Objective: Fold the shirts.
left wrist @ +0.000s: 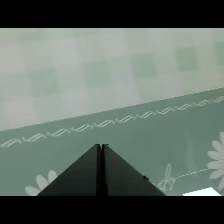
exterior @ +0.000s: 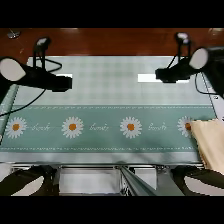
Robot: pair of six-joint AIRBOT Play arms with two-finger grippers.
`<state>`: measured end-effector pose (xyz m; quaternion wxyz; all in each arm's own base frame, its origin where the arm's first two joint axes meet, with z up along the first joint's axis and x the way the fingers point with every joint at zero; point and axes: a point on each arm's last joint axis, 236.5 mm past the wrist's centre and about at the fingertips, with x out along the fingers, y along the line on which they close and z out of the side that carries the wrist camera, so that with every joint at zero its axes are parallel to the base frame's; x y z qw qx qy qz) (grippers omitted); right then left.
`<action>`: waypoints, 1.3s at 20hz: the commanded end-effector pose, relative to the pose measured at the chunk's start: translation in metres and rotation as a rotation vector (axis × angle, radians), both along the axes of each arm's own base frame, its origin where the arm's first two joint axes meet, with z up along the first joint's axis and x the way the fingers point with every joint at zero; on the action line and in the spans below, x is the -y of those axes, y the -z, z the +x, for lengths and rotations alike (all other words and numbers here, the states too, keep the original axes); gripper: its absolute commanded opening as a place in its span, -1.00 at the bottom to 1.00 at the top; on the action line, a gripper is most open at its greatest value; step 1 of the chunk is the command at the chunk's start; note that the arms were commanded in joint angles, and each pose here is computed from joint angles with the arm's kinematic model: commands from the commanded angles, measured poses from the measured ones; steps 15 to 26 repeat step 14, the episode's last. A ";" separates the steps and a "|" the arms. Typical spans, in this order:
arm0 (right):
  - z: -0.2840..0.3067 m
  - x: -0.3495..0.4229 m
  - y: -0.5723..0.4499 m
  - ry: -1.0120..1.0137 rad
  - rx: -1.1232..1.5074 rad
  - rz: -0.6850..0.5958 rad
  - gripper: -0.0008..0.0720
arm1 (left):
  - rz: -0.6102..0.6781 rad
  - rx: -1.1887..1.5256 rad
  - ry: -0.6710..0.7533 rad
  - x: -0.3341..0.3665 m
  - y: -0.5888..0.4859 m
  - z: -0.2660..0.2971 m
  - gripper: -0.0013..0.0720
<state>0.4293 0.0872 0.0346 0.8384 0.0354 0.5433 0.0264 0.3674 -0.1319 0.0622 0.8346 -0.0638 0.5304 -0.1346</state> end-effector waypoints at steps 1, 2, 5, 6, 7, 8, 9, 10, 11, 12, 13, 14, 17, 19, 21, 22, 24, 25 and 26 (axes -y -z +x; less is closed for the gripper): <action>-0.009 -0.002 0.049 0.034 -0.094 -0.050 -0.91 | 0.114 -0.105 -0.050 -0.024 0.041 -0.012 -0.91; -0.010 -0.003 0.047 0.041 -0.098 -0.041 -0.91 | 0.115 -0.113 -0.048 -0.024 0.042 -0.014 -0.91; -0.009 -0.004 0.044 0.039 -0.087 -0.038 -0.91 | 0.116 -0.115 -0.047 -0.023 0.044 -0.012 -0.91; -0.009 -0.004 0.044 0.039 -0.087 -0.038 -0.91 | 0.116 -0.117 -0.047 -0.023 0.045 -0.013 -0.91; -0.009 -0.004 0.044 0.038 -0.087 -0.038 -0.91 | 0.117 -0.119 -0.047 -0.023 0.046 -0.012 -0.91; -0.009 -0.004 0.044 0.038 -0.086 -0.038 -0.91 | 0.117 -0.120 -0.047 -0.023 0.046 -0.012 -0.91; -0.009 -0.004 0.044 0.038 -0.087 -0.038 -0.91 | 0.117 -0.120 -0.047 -0.023 0.046 -0.012 -0.91; -0.009 -0.004 0.044 0.038 -0.087 -0.038 -0.91 | 0.117 -0.120 -0.047 -0.023 0.046 -0.012 -0.91; -0.009 -0.004 0.044 0.038 -0.086 -0.038 -0.91 | 0.117 -0.120 -0.047 -0.023 0.046 -0.012 -0.91; -0.009 -0.004 0.044 0.038 -0.087 -0.038 -0.91 | 0.117 -0.120 -0.047 -0.023 0.046 -0.012 -0.91; -0.009 -0.004 0.044 0.038 -0.086 -0.038 -0.91 | 0.117 -0.120 -0.047 -0.023 0.046 -0.012 -0.91; -0.009 -0.004 0.044 0.038 -0.087 -0.038 -0.91 | 0.117 -0.120 -0.047 -0.023 0.046 -0.012 -0.91; -0.009 -0.004 0.044 0.038 -0.087 -0.038 -0.91 | 0.117 -0.120 -0.047 -0.023 0.046 -0.012 -0.91; -0.009 -0.004 0.044 0.038 -0.087 -0.038 -0.91 | 0.117 -0.120 -0.047 -0.023 0.046 -0.012 -0.91; -0.009 -0.004 0.044 0.038 -0.087 -0.038 -0.91 | 0.117 -0.120 -0.047 -0.023 0.046 -0.012 -0.91; -0.009 -0.004 0.044 0.038 -0.087 -0.038 -0.91 | 0.117 -0.120 -0.047 -0.023 0.046 -0.012 -0.91; -0.009 -0.004 0.044 0.038 -0.087 -0.038 -0.91 | 0.117 -0.120 -0.047 -0.023 0.046 -0.012 -0.91; -0.009 -0.004 0.044 0.038 -0.087 -0.038 -0.91 | 0.117 -0.120 -0.047 -0.023 0.046 -0.012 -0.91; -0.009 -0.004 0.044 0.038 -0.087 -0.038 -0.91 | 0.117 -0.120 -0.047 -0.023 0.046 -0.012 -0.91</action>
